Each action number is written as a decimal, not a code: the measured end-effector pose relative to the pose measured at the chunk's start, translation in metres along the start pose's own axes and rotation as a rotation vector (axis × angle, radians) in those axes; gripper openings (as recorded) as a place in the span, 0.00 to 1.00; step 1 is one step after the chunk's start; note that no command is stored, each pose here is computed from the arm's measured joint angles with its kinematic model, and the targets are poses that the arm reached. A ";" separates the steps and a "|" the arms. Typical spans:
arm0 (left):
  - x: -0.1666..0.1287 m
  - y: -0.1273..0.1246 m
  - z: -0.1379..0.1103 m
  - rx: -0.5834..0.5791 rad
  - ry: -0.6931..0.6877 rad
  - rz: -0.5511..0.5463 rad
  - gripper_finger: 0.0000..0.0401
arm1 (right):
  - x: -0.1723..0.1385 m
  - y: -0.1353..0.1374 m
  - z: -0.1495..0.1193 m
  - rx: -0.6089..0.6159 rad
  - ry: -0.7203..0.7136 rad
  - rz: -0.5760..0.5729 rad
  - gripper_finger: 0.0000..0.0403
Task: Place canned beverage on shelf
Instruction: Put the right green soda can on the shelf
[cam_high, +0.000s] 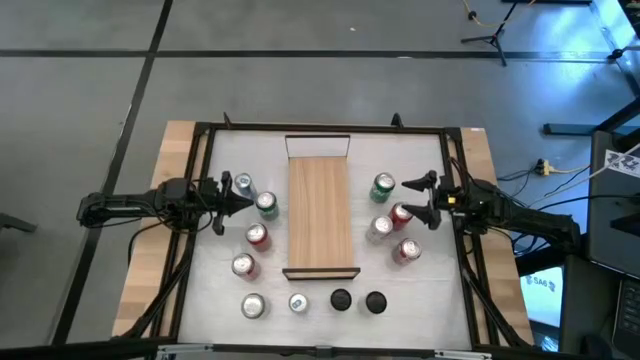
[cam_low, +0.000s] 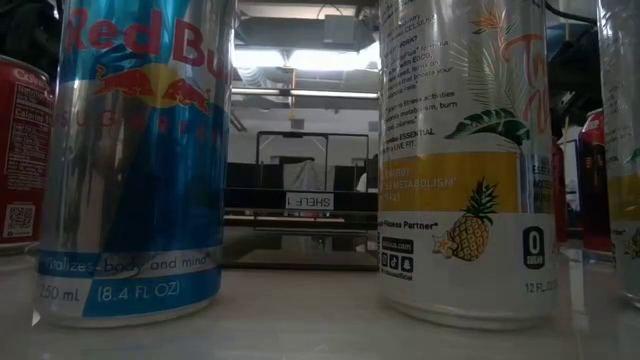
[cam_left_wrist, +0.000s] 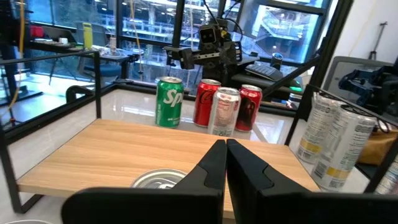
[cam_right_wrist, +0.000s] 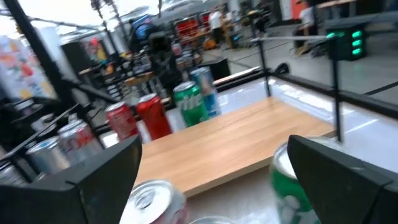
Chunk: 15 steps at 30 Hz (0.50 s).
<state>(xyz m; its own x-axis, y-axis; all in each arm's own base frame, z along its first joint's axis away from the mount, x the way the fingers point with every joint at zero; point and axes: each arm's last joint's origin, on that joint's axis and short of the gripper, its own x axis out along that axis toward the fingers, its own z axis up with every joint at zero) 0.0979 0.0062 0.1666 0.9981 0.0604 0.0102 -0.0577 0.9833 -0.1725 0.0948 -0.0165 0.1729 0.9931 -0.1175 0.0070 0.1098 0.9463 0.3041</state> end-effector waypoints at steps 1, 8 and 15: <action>0.000 0.000 0.000 0.000 -0.001 0.004 0.02 | 0.000 0.000 0.001 0.000 -0.011 -0.006 0.99; 0.000 0.001 0.000 0.000 -0.006 0.035 0.02 | 0.000 0.000 0.008 0.003 -0.093 -0.040 0.99; 0.000 0.001 0.000 0.000 -0.008 0.045 0.02 | -0.005 0.007 0.032 0.044 -0.230 -0.035 0.99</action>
<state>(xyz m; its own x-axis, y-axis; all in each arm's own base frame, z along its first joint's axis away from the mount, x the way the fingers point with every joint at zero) 0.0977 0.0075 0.1665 0.9943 0.1062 0.0100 -0.1029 0.9796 -0.1728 0.0891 -0.0186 0.2054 0.9524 -0.2203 0.2108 0.1372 0.9269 0.3492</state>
